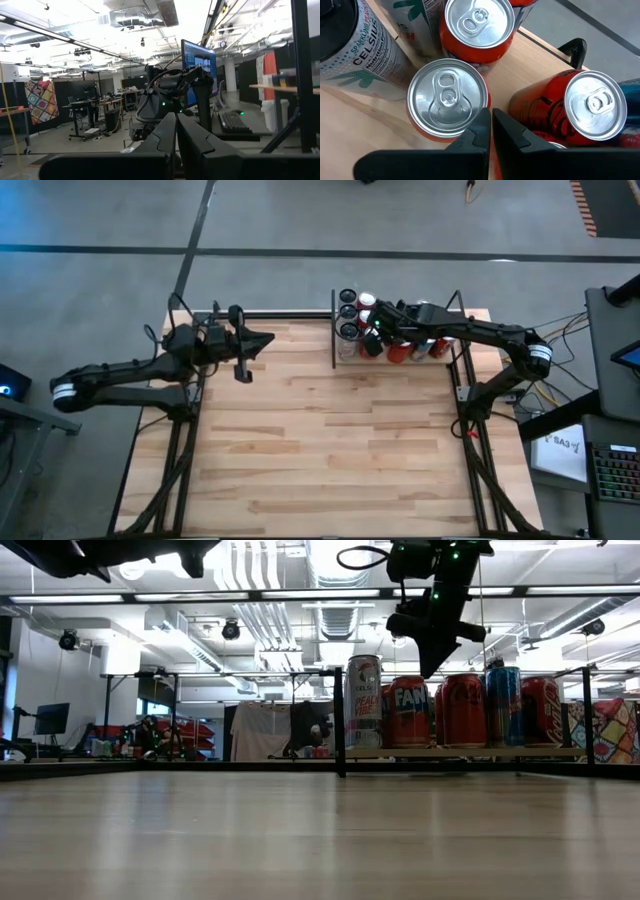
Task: Place canned beverage on shelf
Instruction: Adjust the soda cans on the shelf
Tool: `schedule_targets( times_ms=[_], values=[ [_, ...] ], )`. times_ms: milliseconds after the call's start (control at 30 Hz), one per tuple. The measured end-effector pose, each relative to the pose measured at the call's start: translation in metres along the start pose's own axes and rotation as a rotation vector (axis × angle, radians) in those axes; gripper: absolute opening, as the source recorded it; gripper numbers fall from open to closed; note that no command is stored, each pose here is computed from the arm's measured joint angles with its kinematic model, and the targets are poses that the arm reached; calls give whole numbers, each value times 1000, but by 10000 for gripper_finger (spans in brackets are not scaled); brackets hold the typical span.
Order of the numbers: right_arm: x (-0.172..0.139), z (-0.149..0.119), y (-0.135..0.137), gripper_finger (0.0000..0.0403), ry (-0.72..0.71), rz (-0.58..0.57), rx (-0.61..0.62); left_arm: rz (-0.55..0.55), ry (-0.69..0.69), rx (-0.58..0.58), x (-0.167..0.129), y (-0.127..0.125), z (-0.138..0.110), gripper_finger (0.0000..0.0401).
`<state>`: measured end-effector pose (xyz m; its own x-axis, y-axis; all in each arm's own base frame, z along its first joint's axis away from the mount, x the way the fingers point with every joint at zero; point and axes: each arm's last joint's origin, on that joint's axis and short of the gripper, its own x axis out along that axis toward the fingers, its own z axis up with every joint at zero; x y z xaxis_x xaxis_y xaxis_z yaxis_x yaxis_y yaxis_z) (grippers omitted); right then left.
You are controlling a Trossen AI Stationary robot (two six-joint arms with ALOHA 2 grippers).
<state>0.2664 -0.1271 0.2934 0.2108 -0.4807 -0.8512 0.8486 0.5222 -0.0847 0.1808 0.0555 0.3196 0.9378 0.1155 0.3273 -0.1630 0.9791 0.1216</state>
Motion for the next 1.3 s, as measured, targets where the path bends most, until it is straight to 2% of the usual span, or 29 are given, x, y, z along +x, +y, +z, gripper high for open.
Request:
schedule_targets(
  times_ms=[467, 1300],
  values=[
    [0, 0, 1, 9, -1, 9, -1, -30, 1, -46, 29, 3, -28, 0],
    [-1, -1, 10, 9, -22, 63, 0, -61, -3, -49, 34, 3, -26, 0]
  ],
)
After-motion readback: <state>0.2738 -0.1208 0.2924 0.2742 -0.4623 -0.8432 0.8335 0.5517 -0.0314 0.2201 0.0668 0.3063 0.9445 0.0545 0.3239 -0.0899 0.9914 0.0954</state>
